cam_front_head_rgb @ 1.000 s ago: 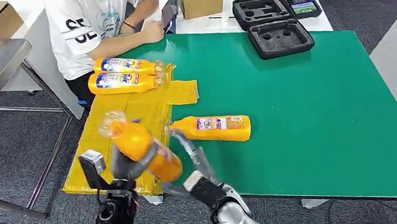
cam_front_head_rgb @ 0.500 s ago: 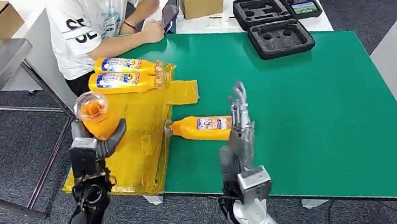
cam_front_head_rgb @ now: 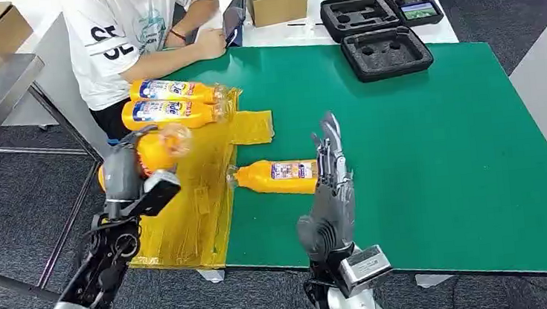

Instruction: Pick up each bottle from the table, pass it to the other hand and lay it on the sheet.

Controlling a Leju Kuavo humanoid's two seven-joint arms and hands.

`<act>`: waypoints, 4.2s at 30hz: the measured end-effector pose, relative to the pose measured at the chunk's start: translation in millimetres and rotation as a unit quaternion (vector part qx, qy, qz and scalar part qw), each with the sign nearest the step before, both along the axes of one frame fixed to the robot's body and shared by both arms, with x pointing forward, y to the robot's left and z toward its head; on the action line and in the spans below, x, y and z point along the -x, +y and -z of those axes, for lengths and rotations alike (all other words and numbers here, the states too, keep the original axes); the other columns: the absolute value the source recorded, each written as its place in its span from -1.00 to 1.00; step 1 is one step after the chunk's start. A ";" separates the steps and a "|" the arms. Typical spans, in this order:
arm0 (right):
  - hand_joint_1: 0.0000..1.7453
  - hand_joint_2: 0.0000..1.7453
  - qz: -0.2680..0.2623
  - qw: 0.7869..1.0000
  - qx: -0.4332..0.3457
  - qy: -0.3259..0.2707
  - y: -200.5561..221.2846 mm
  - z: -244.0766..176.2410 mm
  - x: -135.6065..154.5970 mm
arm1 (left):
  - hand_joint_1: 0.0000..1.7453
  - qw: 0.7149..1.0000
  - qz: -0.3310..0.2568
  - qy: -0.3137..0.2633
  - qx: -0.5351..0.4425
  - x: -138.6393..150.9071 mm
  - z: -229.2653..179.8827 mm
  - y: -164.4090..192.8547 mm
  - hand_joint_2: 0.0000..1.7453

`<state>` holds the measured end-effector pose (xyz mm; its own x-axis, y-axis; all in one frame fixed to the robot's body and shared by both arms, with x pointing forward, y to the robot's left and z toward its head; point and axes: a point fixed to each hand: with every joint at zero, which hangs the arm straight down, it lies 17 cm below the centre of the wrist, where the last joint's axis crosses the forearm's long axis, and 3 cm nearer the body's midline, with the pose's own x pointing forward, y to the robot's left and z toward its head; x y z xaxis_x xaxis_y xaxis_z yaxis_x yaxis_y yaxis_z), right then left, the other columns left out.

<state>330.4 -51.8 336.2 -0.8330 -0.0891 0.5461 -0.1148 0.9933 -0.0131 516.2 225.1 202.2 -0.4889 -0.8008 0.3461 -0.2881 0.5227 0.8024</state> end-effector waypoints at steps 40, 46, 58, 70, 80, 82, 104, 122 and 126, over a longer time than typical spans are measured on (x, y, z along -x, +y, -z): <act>-1.00 1.00 -0.047 0.994 0.078 0.058 28.0 62.0 -19.2 | 1.00 0.866 0.152 0.395 -0.268 -5.8 175.3 13.7 1.00; -1.00 1.00 -0.058 0.993 0.080 0.070 32.1 69.0 -22.4 | -1.00 0.858 0.147 0.419 -0.257 -1.5 181.1 24.4 1.00; -1.00 1.00 -0.068 0.991 0.083 0.085 37.9 78.3 -25.5 | -1.00 0.849 0.138 0.434 -0.267 7.0 195.6 36.6 -1.00; -1.00 1.00 -0.080 0.988 0.086 0.097 42.6 84.2 -31.8 | -1.00 0.854 0.169 0.436 -0.228 17.0 193.5 32.3 -1.00; -1.00 1.00 -0.080 0.985 0.102 0.116 49.3 94.6 -35.8 | -1.00 0.872 0.269 0.409 0.030 31.2 143.1 -14.0 -1.00; -1.00 1.00 -0.079 0.984 0.105 0.117 50.7 96.1 -35.9 | -1.00 0.874 0.273 0.392 0.089 27.2 129.0 -20.3 -1.00; -1.00 1.00 0.001 0.959 0.259 0.118 57.3 123.0 -51.5 | -1.00 0.956 -0.002 0.045 0.291 -31.5 7.7 70.9 -1.00; -1.00 1.00 0.135 0.882 0.427 0.149 -20.1 160.3 -143.7 | -1.00 0.882 -0.054 0.011 0.468 26.5 26.3 137.2 -1.00; -1.00 1.00 0.137 0.880 0.429 0.153 -22.6 163.6 -145.0 | -1.00 0.882 -0.054 0.011 0.469 28.0 26.7 137.7 -1.00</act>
